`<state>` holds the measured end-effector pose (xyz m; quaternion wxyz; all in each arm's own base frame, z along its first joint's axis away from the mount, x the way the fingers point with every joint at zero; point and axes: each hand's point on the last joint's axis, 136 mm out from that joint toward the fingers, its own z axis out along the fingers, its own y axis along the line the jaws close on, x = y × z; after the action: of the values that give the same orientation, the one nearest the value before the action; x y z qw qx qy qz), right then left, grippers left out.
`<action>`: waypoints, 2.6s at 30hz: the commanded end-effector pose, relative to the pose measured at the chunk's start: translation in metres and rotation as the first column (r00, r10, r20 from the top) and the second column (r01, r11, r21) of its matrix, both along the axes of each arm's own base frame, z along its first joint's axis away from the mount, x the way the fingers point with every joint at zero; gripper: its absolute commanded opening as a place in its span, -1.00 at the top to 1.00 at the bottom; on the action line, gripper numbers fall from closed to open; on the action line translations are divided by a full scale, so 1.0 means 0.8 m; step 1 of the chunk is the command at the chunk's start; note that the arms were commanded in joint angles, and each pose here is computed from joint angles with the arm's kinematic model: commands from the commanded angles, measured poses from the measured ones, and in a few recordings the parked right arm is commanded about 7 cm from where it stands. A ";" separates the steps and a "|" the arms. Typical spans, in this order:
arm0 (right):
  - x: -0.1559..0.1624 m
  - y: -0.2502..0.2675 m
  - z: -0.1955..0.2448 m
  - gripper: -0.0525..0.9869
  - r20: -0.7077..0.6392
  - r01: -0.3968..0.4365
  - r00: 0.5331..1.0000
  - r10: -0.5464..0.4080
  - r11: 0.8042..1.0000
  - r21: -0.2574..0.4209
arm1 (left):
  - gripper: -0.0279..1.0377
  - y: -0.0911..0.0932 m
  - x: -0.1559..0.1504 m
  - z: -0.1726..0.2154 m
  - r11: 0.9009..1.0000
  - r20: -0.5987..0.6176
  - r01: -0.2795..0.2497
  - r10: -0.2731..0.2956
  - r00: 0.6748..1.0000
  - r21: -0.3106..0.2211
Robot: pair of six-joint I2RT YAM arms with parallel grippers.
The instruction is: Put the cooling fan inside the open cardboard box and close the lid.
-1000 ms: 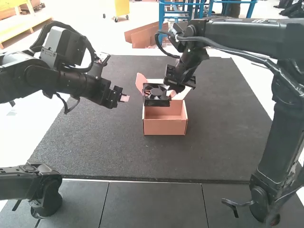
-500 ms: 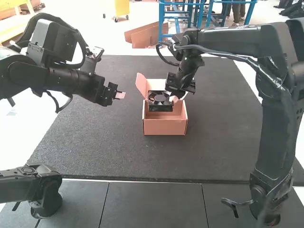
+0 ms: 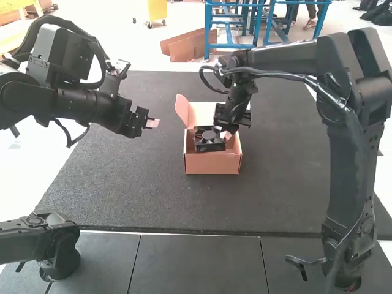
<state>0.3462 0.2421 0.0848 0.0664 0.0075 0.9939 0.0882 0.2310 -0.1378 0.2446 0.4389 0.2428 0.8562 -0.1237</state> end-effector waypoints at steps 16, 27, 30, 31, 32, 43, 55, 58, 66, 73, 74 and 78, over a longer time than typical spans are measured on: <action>0.026 -0.001 -0.019 0.27 -0.001 0.021 1.000 -0.021 0.999 0.041 | -0.86 0.001 0.010 0.050 0.998 0.132 -0.022 0.031 0.991 -0.064; 0.081 0.025 0.133 -0.39 0.228 -0.114 0.972 0.060 0.967 0.230 | -0.87 -0.007 0.032 0.055 0.997 0.155 -0.033 0.044 0.987 -0.069; 0.080 0.022 0.176 -0.58 0.352 -0.284 0.912 0.210 0.943 0.172 | -0.87 -0.012 0.043 0.048 0.996 0.127 -0.050 0.058 0.990 -0.070; 0.075 0.018 0.183 -0.66 0.384 -0.363 0.876 0.292 0.923 0.125 | -0.87 -0.011 0.048 0.048 0.996 0.124 -0.061 0.069 0.990 -0.066; 0.068 0.013 0.186 -0.73 0.393 -0.405 0.854 0.341 0.910 0.091 | -0.87 -0.008 0.055 0.047 0.995 0.121 -0.080 0.087 0.989 -0.062; 0.056 -0.068 0.198 -0.84 0.608 -0.301 0.731 0.311 0.946 -0.122 | -0.87 0.045 0.142 0.027 0.947 0.093 -0.318 0.320 0.943 -0.034; 0.075 -0.100 0.182 -0.85 0.763 -0.198 0.621 0.179 0.978 -0.068 | -0.87 0.050 0.217 -0.011 0.928 0.059 -0.372 0.372 0.927 -0.003; 0.088 -0.105 0.165 -0.85 0.746 -0.184 0.643 0.174 0.980 -0.070 | -0.87 0.048 0.233 -0.022 0.925 0.051 -0.379 0.378 0.924 0.006; 0.113 -0.097 0.151 -0.85 0.724 -0.194 0.673 0.150 0.981 -0.023 | -0.87 0.045 0.269 -0.048 0.915 0.034 -0.402 0.401 0.916 0.041; 0.134 -0.085 0.151 -0.85 0.710 -0.188 0.695 0.113 0.982 0.028 | -0.87 0.042 0.294 -0.071 0.910 0.010 -0.408 0.408 0.913 0.071; 0.136 -0.087 0.149 -0.85 0.704 -0.182 0.702 0.106 0.983 0.033 | -0.87 0.041 0.297 -0.072 0.910 0.010 -0.408 0.408 0.913 0.071; 0.144 -0.095 0.144 -0.85 0.684 -0.162 0.725 0.076 0.985 0.062 | -0.87 0.034 0.310 -0.079 0.913 0.007 -0.400 0.400 0.916 0.077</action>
<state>0.4522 0.1738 0.1898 0.4122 -0.1075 0.8949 0.1328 0.4653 -0.1120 0.1630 0.4193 0.0877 0.9036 -0.0023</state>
